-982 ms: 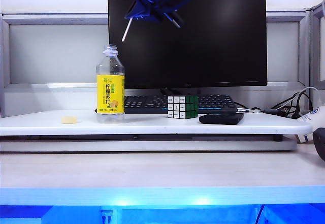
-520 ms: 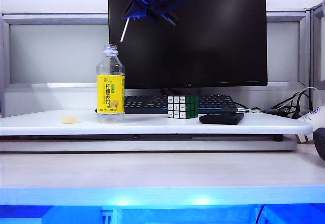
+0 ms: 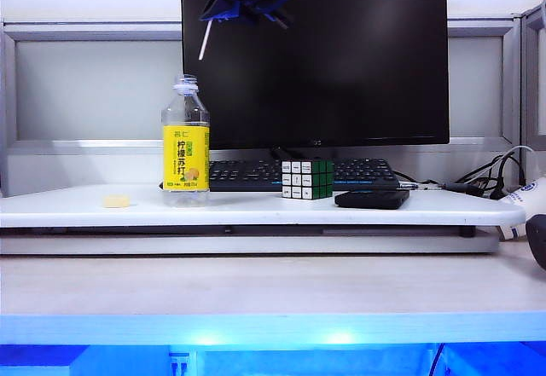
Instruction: Grab a stick from the table and stick it in a plastic bottle.
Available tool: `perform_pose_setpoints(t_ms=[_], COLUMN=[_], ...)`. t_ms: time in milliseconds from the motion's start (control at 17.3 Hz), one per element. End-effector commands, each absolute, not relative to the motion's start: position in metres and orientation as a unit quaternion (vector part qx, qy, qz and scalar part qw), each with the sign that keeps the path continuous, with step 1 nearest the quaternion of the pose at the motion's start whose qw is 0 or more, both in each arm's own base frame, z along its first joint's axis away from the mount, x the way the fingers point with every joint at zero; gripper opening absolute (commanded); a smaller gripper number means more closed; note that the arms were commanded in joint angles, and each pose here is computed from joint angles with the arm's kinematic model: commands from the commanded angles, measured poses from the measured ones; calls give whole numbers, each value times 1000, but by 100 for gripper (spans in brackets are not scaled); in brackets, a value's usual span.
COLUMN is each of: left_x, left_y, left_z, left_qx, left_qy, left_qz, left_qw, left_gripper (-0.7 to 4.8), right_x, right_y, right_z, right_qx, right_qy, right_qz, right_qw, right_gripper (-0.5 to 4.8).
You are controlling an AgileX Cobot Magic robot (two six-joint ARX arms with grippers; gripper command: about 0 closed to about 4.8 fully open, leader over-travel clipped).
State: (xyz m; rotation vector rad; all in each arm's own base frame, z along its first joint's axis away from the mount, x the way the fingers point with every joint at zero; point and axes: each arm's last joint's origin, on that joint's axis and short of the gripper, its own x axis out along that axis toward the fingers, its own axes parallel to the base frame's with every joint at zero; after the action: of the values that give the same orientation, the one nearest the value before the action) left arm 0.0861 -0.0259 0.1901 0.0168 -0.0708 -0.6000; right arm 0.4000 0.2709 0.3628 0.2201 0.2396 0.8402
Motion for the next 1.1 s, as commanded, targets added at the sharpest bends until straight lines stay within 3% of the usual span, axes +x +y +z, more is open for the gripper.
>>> perform_pose_setpoints(t_ms=[58, 925, 982, 1040, 1098], left_x=[86, 86, 86, 86, 86], left_y=[-26, -25, -25, -25, -25], left_z=[193, 192, 192, 192, 192], left_qx=[10, 9, 9, 9, 9], left_qy=[-43, -41, -41, -41, -41], left_qz=[-293, -282, -282, -282, -282], left_qw=[955, 958, 958, 958, 958], left_gripper=[-6, -6, -6, -6, -6], right_x=[400, 390, 390, 390, 390], right_y=[281, 299, 299, 299, 299], right_z=[361, 351, 351, 351, 351], right_qx=[93, 25, 24, 17, 16], right_qy=[110, 110, 110, 107, 106], right_qz=[417, 407, 407, 408, 408], right_qw=[897, 906, 906, 907, 907], right_gripper=[-5, -5, 6, 104, 148])
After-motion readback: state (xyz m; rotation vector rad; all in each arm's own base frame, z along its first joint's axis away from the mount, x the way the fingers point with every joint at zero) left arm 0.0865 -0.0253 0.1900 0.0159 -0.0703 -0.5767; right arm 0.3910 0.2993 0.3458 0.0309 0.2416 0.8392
